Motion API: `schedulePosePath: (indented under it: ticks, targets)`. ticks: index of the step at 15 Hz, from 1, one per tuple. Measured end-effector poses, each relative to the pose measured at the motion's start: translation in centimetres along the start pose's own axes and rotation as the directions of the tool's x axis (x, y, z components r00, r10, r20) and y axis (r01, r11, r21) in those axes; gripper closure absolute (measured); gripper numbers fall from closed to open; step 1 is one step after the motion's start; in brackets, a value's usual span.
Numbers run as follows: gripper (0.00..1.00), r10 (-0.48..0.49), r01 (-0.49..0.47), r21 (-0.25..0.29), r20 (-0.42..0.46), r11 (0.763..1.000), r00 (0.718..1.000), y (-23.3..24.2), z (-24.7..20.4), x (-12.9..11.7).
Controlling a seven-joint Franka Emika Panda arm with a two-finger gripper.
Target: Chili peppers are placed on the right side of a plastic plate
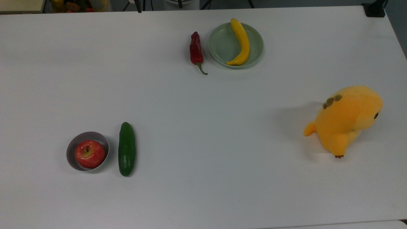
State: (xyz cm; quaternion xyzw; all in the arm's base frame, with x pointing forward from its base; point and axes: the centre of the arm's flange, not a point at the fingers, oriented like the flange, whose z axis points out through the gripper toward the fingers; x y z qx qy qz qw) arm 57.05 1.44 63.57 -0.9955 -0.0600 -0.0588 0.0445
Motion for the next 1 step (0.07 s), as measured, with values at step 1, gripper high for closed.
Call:
schedulePosePath:
  ticks: [1]
  targets:
    - [0.0,0.001,-0.001,0.0,0.0,1.0,1.0,0.04,0.0,0.0]
